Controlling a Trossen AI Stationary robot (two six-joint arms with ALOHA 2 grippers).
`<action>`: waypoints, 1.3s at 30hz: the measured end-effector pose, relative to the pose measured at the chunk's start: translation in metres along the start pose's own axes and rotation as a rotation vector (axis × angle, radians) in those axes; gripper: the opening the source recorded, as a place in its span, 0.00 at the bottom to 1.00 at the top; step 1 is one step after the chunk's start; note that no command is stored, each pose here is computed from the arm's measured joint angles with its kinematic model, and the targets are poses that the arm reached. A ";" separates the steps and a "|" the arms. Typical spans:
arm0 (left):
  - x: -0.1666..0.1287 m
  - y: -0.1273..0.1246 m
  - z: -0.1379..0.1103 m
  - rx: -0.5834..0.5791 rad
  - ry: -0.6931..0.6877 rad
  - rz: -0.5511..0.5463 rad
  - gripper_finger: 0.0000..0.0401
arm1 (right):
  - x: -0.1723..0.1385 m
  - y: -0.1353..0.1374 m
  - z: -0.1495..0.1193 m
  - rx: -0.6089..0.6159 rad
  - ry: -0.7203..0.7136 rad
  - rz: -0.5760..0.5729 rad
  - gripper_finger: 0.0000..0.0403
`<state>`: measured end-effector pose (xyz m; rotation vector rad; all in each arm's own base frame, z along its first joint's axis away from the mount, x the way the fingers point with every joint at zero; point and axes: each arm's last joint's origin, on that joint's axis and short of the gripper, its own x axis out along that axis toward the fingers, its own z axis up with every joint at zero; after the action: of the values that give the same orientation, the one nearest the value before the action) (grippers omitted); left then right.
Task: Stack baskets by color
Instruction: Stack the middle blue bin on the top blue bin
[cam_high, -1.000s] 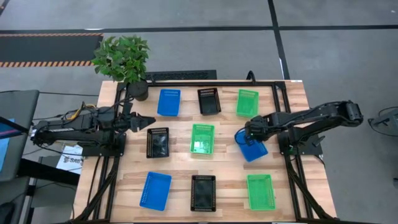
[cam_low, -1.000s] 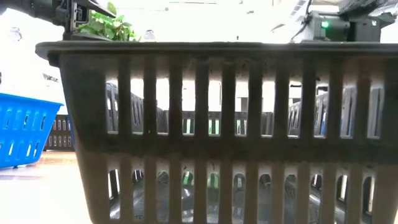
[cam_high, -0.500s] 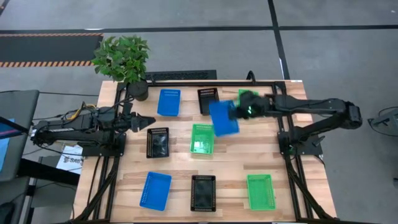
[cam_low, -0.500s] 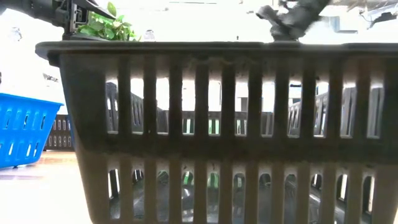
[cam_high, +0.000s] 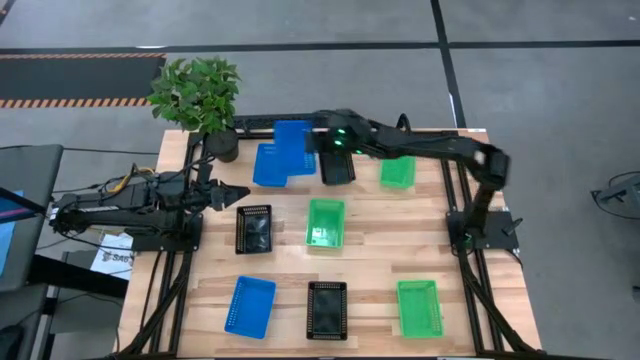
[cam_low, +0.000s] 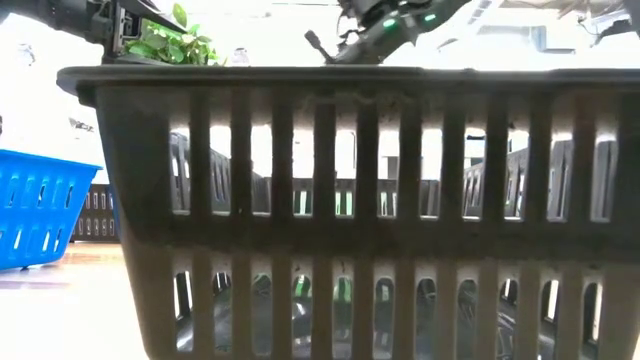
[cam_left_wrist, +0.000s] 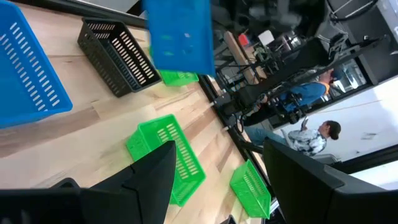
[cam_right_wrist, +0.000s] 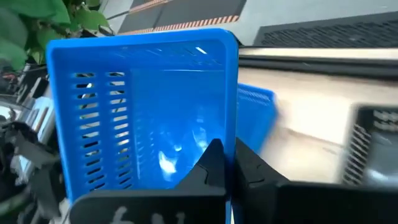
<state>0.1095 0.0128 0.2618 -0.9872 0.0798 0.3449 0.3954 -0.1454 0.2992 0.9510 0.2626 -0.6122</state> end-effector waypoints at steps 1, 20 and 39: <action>0.000 0.000 0.000 -0.001 -0.004 0.001 0.57 | 0.011 0.003 0.001 0.001 0.000 0.002 0.02; 0.000 0.000 0.001 -0.003 -0.023 0.012 0.57 | 0.128 -0.027 -0.030 0.207 0.110 -0.079 0.06; 0.000 0.000 0.001 -0.003 -0.025 0.013 0.57 | 0.128 -0.034 -0.024 0.207 0.060 -0.135 0.15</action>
<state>0.1094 0.0136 0.2620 -0.9857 0.0629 0.3691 0.4790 -0.1877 0.2027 1.1591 0.3232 -0.7455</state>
